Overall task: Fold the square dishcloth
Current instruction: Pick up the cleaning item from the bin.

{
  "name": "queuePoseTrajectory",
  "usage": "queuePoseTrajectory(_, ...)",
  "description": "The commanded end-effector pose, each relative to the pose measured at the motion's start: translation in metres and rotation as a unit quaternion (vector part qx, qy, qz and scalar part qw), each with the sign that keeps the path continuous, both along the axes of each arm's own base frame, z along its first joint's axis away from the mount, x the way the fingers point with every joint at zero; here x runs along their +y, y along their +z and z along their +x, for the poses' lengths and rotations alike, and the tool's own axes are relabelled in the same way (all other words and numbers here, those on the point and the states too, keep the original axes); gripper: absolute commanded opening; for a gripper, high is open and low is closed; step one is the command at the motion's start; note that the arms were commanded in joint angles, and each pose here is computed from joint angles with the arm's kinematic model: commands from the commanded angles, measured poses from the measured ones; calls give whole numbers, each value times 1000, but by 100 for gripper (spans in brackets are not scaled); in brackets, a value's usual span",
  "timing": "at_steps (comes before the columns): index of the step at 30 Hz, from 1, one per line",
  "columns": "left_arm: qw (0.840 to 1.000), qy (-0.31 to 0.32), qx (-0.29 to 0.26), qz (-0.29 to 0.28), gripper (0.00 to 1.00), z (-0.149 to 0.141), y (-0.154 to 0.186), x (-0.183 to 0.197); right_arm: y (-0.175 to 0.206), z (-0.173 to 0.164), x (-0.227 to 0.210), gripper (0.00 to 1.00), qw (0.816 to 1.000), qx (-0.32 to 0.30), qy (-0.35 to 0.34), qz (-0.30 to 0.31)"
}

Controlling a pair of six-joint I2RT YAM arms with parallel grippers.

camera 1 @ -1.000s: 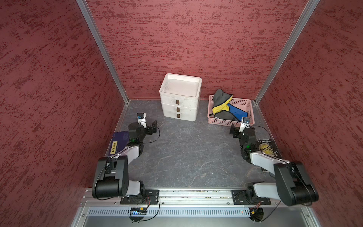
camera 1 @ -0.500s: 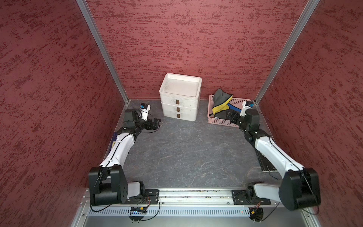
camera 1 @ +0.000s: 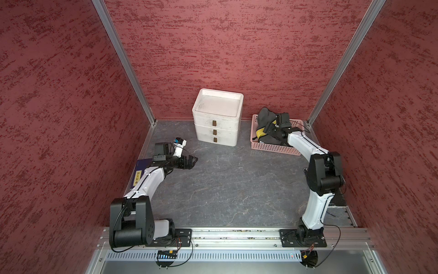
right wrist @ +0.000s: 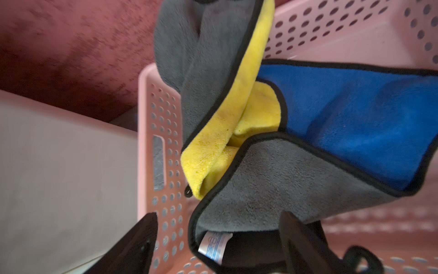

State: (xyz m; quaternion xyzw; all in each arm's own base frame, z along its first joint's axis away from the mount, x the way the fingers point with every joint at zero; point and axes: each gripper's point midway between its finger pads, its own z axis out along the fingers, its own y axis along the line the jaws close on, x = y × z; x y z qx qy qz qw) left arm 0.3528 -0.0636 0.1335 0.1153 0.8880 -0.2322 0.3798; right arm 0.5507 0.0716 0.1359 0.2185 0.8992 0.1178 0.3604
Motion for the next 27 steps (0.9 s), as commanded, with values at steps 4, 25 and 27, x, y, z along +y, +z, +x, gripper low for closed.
queuePoseTrajectory(4, 999, -27, -29, -5, 100, 1, 6, -6, -28, 34, 9, 80, 999, 29, -14, -17)
queuePoseTrajectory(25, 997, -49, -55, 6, 100, -11, 11, -15, -26, 57, 22, 0, 997, 31, 10, -73)
queuePoseTrajectory(27, 997, -50, -56, 6, 100, -12, 12, -16, -15, 54, 22, 0, 997, 24, 12, -75)
